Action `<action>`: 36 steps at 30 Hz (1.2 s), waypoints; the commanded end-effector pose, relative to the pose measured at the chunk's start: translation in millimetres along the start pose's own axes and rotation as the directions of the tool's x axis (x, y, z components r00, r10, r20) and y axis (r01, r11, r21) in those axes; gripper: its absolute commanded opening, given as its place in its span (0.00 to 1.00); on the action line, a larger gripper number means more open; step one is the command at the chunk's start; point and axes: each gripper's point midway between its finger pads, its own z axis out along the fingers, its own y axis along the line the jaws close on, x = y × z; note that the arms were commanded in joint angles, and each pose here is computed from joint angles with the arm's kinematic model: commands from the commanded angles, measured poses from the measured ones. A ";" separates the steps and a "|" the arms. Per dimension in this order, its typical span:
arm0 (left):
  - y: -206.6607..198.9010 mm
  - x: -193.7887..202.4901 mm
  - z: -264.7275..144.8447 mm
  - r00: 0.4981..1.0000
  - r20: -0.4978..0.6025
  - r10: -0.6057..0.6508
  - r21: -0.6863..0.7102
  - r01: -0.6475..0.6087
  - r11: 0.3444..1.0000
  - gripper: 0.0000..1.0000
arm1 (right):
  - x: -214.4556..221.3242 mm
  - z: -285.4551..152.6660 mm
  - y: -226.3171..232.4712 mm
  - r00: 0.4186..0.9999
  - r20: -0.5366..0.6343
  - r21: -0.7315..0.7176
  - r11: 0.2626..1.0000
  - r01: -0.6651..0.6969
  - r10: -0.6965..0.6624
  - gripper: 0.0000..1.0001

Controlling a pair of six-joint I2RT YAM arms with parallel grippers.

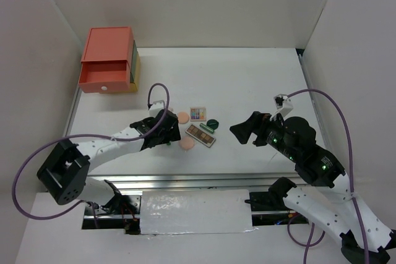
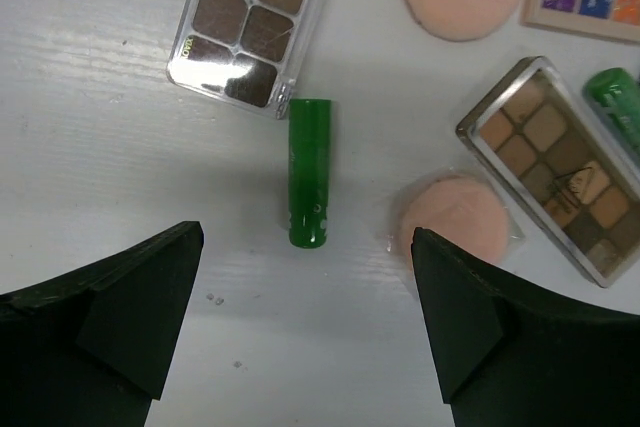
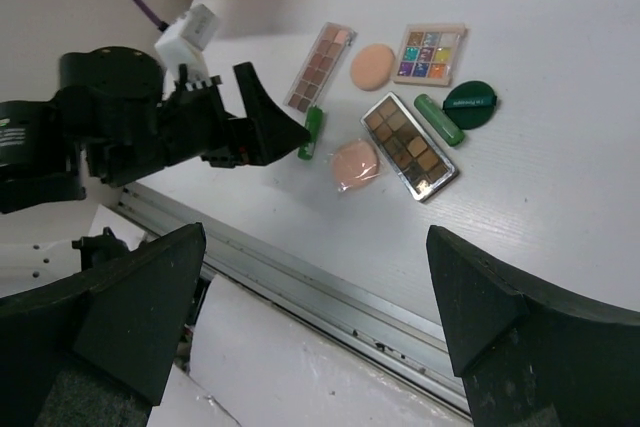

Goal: Organize the makeup

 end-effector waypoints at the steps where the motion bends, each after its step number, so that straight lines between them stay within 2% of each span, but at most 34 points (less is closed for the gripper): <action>1: -3.7 1.4 10.7 1.000 -0.005 -0.013 -0.024 0.013 1.000 0.99 | -4.5 -7.3 7.8 1.000 0.015 -0.038 0.999 -0.005 0.006 1.00; 16: 0.2 14.9 45.6 0.999 -0.047 0.020 -0.134 -0.026 0.991 0.73 | -0.2 -10.9 10.6 1.000 0.010 -0.071 0.997 -0.002 0.003 1.00; 17: 0.6 15.6 47.0 0.999 -0.049 0.015 -0.138 -0.021 0.990 0.66 | -0.2 -12.0 10.5 1.000 0.011 -0.072 0.997 -0.002 0.003 1.00; 18: 2.4 18.6 49.3 0.998 -0.058 0.018 -0.147 -0.026 0.989 0.63 | -0.8 -12.6 10.9 1.000 0.014 -0.074 0.997 0.000 0.002 1.00; 19: 3.0 19.7 49.9 0.998 -0.061 0.017 -0.151 -0.026 0.988 0.52 | -1.0 -12.9 11.0 1.000 0.014 -0.074 0.997 0.000 0.002 1.00; 22: 3.7 20.7 46.6 0.998 -0.068 0.007 -0.154 -0.017 0.988 0.27 | -3.2 -15.8 12.2 1.000 0.020 -0.076 0.997 0.001 0.000 1.00; 25: -2.0 13.2 34.5 0.998 -0.055 -0.001 -0.113 -0.005 0.994 0.14 | -5.0 -17.3 12.9 1.000 0.027 -0.077 0.997 0.000 0.002 1.00; 27: -13.4 1.0 19.9 0.999 -0.033 -0.010 -0.050 0.008 0.999 0.07 | -5.7 -17.6 13.1 1.000 0.030 -0.078 0.997 -0.002 0.004 1.00; 29: -25.7 -10.7 6.2 1.000 -0.011 0.010 0.015 -0.010 1.000 0.06 | -6.2 -16.8 13.0 0.999 0.032 -0.078 0.997 -0.002 0.004 1.00; 32: -54.6 -60.0 -42.3 0.995 0.104 -0.004 0.169 -0.013 0.986 0.05 | -7.4 -16.2 14.3 1.000 0.031 -0.079 0.997 0.000 0.003 1.00; 35: -49.9 -114.2 -85.1 0.974 0.223 -0.027 0.147 -0.006 0.989 0.04 | -9.7 -16.2 16.6 0.999 0.034 -0.085 0.996 0.003 0.000 1.00; 36: -35.6 -135.3 -92.4 0.960 0.278 -0.035 0.080 0.013 0.997 0.03 | -10.3 -16.6 18.0 0.999 0.036 -0.091 0.996 0.005 -0.002 1.00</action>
